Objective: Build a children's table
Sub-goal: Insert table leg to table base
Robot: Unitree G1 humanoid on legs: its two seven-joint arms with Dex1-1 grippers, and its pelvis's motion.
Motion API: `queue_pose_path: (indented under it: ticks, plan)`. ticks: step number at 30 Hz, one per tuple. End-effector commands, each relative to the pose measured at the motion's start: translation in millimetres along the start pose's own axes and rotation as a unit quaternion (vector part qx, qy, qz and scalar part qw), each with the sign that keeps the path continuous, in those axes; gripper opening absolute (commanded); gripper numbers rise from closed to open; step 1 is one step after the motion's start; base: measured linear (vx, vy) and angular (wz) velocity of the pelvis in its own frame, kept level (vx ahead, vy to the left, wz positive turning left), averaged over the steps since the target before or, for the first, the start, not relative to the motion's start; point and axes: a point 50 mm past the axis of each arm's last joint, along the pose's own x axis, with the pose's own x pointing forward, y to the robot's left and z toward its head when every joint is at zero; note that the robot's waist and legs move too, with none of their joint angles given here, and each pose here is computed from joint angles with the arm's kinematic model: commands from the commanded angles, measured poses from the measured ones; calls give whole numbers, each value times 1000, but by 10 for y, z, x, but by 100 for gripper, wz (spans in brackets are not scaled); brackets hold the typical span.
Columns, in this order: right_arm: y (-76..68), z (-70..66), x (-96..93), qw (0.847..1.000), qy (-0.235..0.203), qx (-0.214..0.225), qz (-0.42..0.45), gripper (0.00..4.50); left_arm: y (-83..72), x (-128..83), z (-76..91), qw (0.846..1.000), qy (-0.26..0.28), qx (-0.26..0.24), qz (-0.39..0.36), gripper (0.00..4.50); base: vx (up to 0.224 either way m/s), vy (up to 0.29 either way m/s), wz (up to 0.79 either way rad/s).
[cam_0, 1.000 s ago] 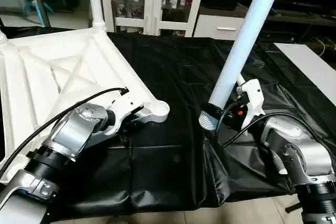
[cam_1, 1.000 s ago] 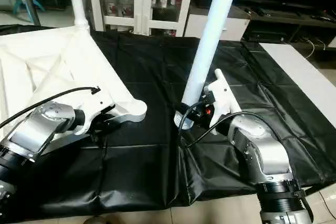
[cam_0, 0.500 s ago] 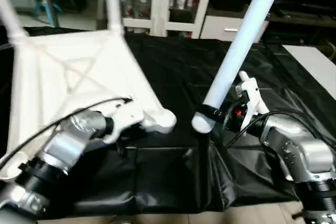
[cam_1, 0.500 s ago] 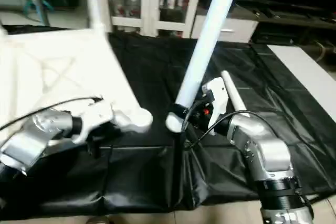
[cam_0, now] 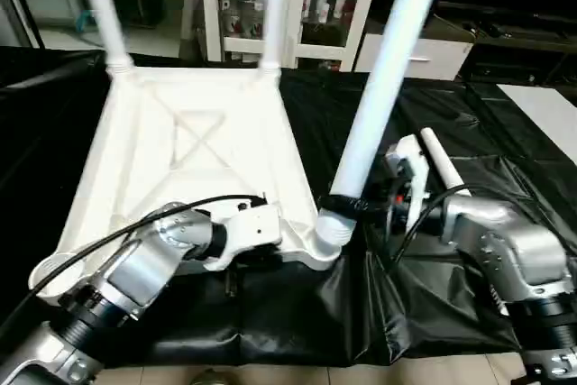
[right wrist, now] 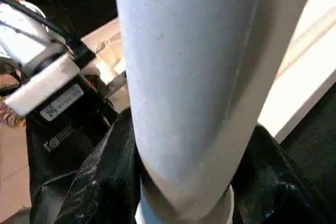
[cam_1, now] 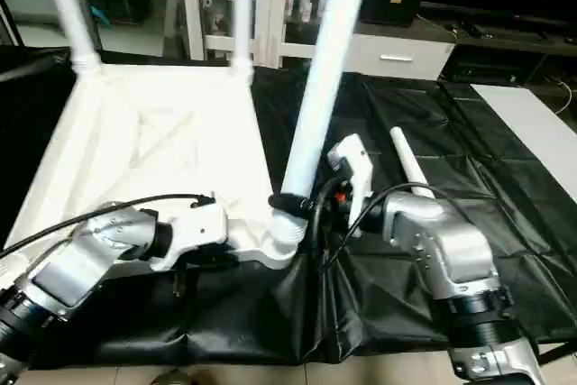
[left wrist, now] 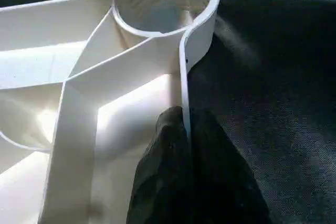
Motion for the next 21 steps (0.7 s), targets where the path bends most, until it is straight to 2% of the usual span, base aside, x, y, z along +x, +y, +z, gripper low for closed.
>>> queue_pose_path:
  ticks: [1,13,21]
  plan:
    - [-40,52,10,1000,3,-15,-9,188,-124,138,-48,999,7,-4,-31,0,0,0,0]
    - [-71,-70,71,999,52,-8,1,188,-98,135,-52,1000,13,-3,-24,0,0,0,0]
    - [-110,-93,125,998,54,-9,-6,188,-87,133,-54,1000,17,-1,-25,0,0,0,0]
